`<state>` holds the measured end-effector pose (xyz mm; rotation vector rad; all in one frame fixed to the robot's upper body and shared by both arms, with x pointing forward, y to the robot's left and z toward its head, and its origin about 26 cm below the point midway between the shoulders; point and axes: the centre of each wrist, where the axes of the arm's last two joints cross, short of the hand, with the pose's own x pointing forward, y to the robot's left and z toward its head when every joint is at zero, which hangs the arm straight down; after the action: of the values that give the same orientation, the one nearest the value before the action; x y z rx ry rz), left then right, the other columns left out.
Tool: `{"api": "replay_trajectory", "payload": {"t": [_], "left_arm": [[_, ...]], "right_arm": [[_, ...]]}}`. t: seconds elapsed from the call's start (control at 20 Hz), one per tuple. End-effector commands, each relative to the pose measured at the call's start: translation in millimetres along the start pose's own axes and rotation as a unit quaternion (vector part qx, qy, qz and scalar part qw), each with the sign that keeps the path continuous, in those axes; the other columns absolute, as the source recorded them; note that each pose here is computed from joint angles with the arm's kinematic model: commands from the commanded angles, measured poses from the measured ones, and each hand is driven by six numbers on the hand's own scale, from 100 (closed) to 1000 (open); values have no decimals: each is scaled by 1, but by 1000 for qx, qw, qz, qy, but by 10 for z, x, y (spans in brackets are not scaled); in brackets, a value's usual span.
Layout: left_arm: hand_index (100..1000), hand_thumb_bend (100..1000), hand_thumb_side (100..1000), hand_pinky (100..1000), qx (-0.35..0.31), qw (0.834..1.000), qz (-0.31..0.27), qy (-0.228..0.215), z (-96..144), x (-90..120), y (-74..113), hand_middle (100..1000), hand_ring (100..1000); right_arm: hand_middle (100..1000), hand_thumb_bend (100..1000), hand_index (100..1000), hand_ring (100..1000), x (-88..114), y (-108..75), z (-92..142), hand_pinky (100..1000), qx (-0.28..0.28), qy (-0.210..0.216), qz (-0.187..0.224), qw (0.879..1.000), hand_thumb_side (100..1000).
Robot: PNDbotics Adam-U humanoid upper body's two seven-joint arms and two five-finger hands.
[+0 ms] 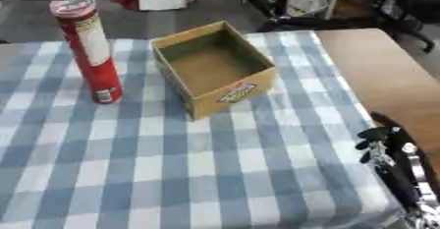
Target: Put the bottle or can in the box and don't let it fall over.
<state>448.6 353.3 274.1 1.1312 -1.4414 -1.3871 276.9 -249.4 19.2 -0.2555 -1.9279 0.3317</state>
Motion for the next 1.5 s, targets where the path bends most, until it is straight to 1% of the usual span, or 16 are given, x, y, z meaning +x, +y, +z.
{"api": "replay_trajectory", "payload": {"t": [0.05, 0.2, 0.45, 0.65, 0.8, 0.85, 0.95, 1.05, 1.1, 1.15, 1.2, 1.25, 1.3, 1.35, 1.4, 1.5], "left_arm": [[964, 433, 954, 862, -1, 999, -19, 31, -105, -63, -35, 857, 856], [967, 426, 953, 854, -4, 998, -24, 52, -160, -88, -139, 861, 857], [968, 415, 956, 841, 4, 997, -31, 76, -162, -143, -217, 857, 850], [966, 415, 959, 822, -27, 996, -34, 82, -149, -180, -284, 842, 835], [954, 365, 885, 716, -57, 995, -35, 78, -141, -191, -312, 796, 774], [939, 334, 835, 641, -67, 994, -35, 76, -140, -190, -321, 763, 734], [918, 300, 778, 565, -86, 993, -33, 68, -139, -183, -337, 726, 683], [863, 200, 630, 401, -107, 992, -34, 58, -135, -173, -354, 600, 569], [841, 139, 545, 330, -113, 991, -36, 54, -133, -167, -360, 563, 533], [837, 126, 527, 317, -118, 991, -37, 51, -130, -163, -361, 557, 528], [803, 100, 392, 215, -119, 991, -39, 48, -128, -157, -360, 506, 487], [791, 100, 355, 183, -119, 991, -42, 46, -125, -153, -357, 491, 474], [760, 100, 298, 100, -116, 991, -43, 44, -122, -149, -350, 451, 442], [752, 100, 293, 100, -111, 992, -42, 42, -119, -146, -342, 438, 432], [730, 100, 297, 100, -101, 993, -39, 42, -117, -144, -324, 404, 404], [714, 100, 321, 100, -75, 996, -30, 41, -114, -137, -278, 376, 383]], "right_arm": [[567, 100, 880, 532, 34, -22, -34, 381, 7, -11, 2, 1000, 729], [567, 100, 879, 533, 36, -13, -39, 381, 9, -12, 0, 1000, 729], [567, 100, 880, 533, 35, -17, -42, 382, 7, -12, 1, 1000, 731], [567, 100, 880, 533, 32, -17, -40, 381, 7, -11, 1, 1000, 732], [567, 100, 880, 533, 31, -20, -39, 381, 6, -11, 1, 1000, 734], [567, 100, 880, 533, 30, -19, -38, 381, 6, -11, 2, 1000, 736], [567, 100, 880, 533, 28, -19, -37, 381, 6, -10, 2, 1000, 737], [567, 100, 880, 533, 28, -19, -39, 382, 5, -10, 1, 1000, 736], [567, 100, 880, 533, 28, -21, -40, 382, 5, -10, 1, 1000, 739], [567, 100, 880, 533, 27, -22, -41, 382, 4, -10, 1, 1000, 739], [567, 100, 880, 533, 27, -22, -41, 382, 4, -10, 1, 1000, 742], [567, 100, 880, 533, 27, -22, -42, 382, 4, -10, 1, 1000, 743], [567, 100, 880, 533, 26, -21, -42, 382, 3, -9, 1, 1000, 746], [567, 100, 880, 533, 25, -22, -42, 382, 3, -9, 1, 1000, 746], [567, 100, 880, 533, 24, -22, -42, 382, 3, -9, 2, 1000, 749], [567, 100, 881, 533, 22, -22, -41, 381, 2, -8, 1, 1000, 753]]}}
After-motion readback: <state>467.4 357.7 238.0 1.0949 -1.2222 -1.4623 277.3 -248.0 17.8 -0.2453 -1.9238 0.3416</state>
